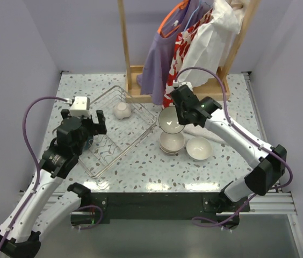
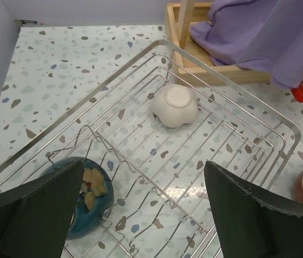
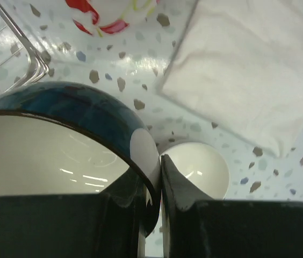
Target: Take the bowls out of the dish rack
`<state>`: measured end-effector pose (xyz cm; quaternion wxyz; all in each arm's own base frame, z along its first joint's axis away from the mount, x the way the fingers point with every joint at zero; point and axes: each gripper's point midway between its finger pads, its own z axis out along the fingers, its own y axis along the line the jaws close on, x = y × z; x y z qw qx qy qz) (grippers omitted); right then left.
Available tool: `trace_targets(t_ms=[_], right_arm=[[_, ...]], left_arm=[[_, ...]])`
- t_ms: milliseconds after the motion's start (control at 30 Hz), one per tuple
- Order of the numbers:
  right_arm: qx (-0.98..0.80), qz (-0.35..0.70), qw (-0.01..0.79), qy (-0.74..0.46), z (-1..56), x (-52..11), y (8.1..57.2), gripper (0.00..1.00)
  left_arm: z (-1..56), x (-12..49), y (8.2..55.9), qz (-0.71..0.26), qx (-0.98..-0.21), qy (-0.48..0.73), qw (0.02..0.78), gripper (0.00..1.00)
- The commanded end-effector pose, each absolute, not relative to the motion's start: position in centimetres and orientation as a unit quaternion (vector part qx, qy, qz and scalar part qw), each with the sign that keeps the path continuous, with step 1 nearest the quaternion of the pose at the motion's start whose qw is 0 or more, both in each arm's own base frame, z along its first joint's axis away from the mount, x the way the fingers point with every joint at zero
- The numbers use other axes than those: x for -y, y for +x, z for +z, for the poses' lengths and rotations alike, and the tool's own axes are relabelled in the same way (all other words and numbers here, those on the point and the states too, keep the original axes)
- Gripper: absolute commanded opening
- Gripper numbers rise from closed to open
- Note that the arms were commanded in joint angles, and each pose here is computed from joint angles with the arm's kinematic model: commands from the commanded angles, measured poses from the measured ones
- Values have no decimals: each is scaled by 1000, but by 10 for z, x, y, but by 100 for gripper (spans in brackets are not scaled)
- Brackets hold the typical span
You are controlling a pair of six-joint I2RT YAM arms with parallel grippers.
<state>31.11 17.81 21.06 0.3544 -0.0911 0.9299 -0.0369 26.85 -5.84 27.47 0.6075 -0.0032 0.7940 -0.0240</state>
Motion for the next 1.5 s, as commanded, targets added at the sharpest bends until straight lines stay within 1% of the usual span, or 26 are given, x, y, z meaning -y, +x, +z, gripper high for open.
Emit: trace_targets(t_ms=[0, 133, 267, 467, 600, 767, 867, 900, 967, 1000, 1067, 1100, 1233, 1467], right_arm=[[-958, 92, 268, -43, 199, -184, 288, 0], [-967, 121, 222, -23, 172, -179, 288, 0], [-967, 157, 201, -19, 156, -185, 285, 0], [-971, 169, 169, -28, 130, -193, 282, 0], [-975, 144, 164, -34, 116, -187, 286, 0], [-976, 139, 163, -37, 103, -186, 287, 0], [-975, 144, 163, -41, 99, -188, 287, 12], [-975, 144, 161, -43, 98, -188, 286, 21], [-976, 142, 159, -48, 96, -187, 285, 31], [-976, 141, 157, -49, 95, -186, 284, 38], [-976, 139, 156, -54, 95, -185, 282, 45], [-977, 137, 156, -55, 96, -183, 281, 51], [-978, 122, 159, -60, 104, -174, 275, 58], [-980, 88, 163, -73, 110, -157, 269, 64]], left_arm=[[277, 76, 272, -69, -782, 12, 619, 100], [269, 81, 271, -82, -790, 12, 608, 100], [264, 83, 270, -91, -795, 7, 600, 100], [257, 84, 270, -94, -802, 0, 590, 100], [257, 87, 271, -99, -803, -2, 588, 100], [256, 90, 270, -108, -805, -3, 584, 100], [255, 90, 270, -110, -806, -5, 581, 100], [255, 90, 270, -110, -806, -6, 582, 100], [255, 91, 270, -113, -806, -8, 580, 100], [254, 91, 269, -115, -807, -9, 579, 100], [255, 91, 269, -116, -807, -11, 579, 100], [255, 92, 269, -117, -807, -11, 578, 100], [253, 92, 269, -119, -809, -15, 576, 100], [252, 94, 269, -126, -809, -16, 574, 100]])
